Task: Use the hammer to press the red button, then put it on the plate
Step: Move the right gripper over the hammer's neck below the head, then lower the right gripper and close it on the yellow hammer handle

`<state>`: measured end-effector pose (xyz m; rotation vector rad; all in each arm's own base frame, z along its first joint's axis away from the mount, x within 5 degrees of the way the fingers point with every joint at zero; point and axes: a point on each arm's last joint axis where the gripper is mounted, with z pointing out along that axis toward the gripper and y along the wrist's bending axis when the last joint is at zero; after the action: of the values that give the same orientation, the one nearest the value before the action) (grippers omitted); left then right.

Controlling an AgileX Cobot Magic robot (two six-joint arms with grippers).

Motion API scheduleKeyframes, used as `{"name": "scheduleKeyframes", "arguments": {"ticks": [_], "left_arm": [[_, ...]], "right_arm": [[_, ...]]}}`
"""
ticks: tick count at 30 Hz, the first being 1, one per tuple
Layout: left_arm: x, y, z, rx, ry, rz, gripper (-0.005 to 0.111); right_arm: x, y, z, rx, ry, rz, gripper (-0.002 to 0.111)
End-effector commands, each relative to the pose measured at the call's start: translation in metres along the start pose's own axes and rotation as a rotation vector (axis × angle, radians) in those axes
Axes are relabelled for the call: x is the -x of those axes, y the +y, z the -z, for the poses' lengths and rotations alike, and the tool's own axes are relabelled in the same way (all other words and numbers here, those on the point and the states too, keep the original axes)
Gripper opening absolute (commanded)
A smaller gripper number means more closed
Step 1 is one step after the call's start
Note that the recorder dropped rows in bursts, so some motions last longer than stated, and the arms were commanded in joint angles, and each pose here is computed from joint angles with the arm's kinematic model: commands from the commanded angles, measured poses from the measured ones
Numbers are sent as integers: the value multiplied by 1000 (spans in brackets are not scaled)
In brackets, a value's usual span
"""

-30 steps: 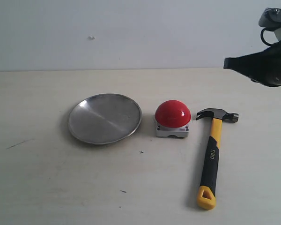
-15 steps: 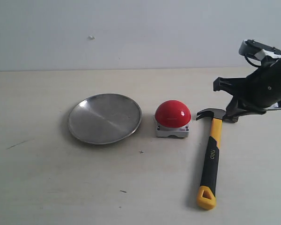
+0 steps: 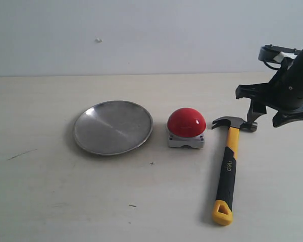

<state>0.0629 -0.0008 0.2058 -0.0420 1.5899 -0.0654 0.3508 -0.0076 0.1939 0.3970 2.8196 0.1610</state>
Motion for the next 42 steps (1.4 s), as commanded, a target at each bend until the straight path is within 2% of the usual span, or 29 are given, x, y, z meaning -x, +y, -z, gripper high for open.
{"name": "scheduleKeyframes", "arguments": {"ticks": [1,7,11,17,26,34,42], "left_arm": [[1,0,0,1,-6,-1,0],[1,0,0,1,-6,-1,0],[1,0,0,1,-6,-1,0],[1,0,0,1,-6,-1,0],[1,0,0,1,-6,-1,0],[1,0,0,1,-6,-1,0],[1,0,0,1,-6,-1,0]], "right_arm": [[0,-5,-14,-50,77,27,55],[1,-2,-18,-17,69,-24,54],[5,6,-19,25,29,-70,60],[12,13,-24,-47,27,-113,60],[21,43,-47,-44,63,-100,62],[22,37,-62,-123,105,-153,61],[22,39,-75,-104,106,-170,60]]}}
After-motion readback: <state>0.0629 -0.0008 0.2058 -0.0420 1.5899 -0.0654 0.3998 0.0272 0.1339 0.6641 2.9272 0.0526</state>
